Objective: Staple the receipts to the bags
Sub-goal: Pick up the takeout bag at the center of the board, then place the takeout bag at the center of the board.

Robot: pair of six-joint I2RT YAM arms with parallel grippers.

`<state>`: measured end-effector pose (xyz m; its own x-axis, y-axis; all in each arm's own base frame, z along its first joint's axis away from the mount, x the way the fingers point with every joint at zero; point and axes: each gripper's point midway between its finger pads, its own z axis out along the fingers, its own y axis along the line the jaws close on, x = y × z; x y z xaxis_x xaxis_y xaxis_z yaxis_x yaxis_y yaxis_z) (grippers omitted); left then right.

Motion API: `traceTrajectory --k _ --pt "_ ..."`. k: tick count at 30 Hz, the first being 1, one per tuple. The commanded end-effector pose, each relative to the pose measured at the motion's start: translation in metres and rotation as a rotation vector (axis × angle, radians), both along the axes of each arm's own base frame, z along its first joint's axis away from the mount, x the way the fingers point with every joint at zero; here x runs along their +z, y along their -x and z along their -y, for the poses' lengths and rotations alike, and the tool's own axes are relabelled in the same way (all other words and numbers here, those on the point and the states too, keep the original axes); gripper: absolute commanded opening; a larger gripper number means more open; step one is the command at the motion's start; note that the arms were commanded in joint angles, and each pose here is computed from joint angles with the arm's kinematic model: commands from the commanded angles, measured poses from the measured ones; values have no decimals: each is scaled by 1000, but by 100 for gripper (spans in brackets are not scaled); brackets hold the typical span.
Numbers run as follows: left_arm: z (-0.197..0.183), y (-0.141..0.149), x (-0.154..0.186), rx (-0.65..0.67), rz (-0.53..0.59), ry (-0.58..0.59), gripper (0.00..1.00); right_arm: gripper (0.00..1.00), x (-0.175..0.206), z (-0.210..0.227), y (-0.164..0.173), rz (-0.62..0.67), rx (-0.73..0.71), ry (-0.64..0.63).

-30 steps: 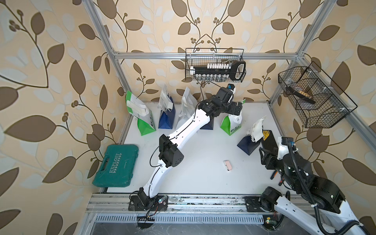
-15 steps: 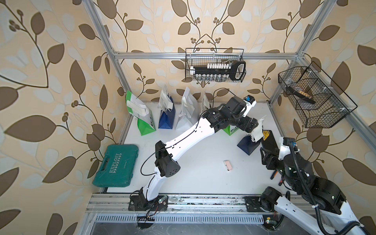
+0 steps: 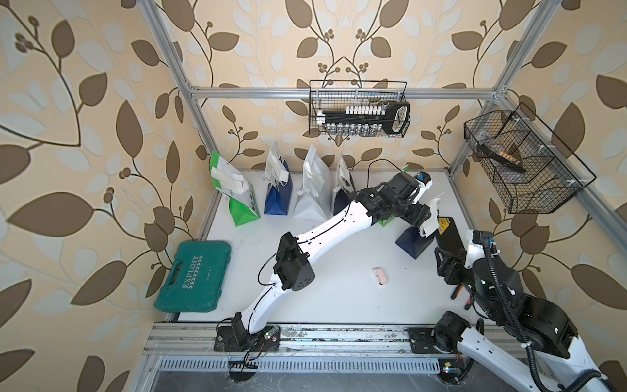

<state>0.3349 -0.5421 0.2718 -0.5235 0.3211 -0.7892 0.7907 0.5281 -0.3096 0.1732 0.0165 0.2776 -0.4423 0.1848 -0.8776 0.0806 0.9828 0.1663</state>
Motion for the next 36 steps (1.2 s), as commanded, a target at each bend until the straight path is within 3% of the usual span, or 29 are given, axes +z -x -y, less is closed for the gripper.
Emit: traceTrajectory --k 1,9,15,20,25,31,36 --pt "9 -5 38 -11 62 111 47 73 4 7 3 9 -24 -3" --pt "-8 7 63 -17 143 158 0 73 0 7 3 2 -32 0" --pt "-40 44 124 -17 250 232 0 73 -3 5 1 3 -31 -4" --pt "-83 61 127 49 229 167 0 74 -2 2 0 16 -23 -23" --pt "-154 72 114 163 262 19 0 74 -6 -5 -6 16 -5 -27" --pt "-249 57 81 320 230 -47 0 74 -14 -24 -22 12 29 -30" --pt "-280 46 47 378 211 -86 0 75 -23 -42 -43 -5 38 -9"
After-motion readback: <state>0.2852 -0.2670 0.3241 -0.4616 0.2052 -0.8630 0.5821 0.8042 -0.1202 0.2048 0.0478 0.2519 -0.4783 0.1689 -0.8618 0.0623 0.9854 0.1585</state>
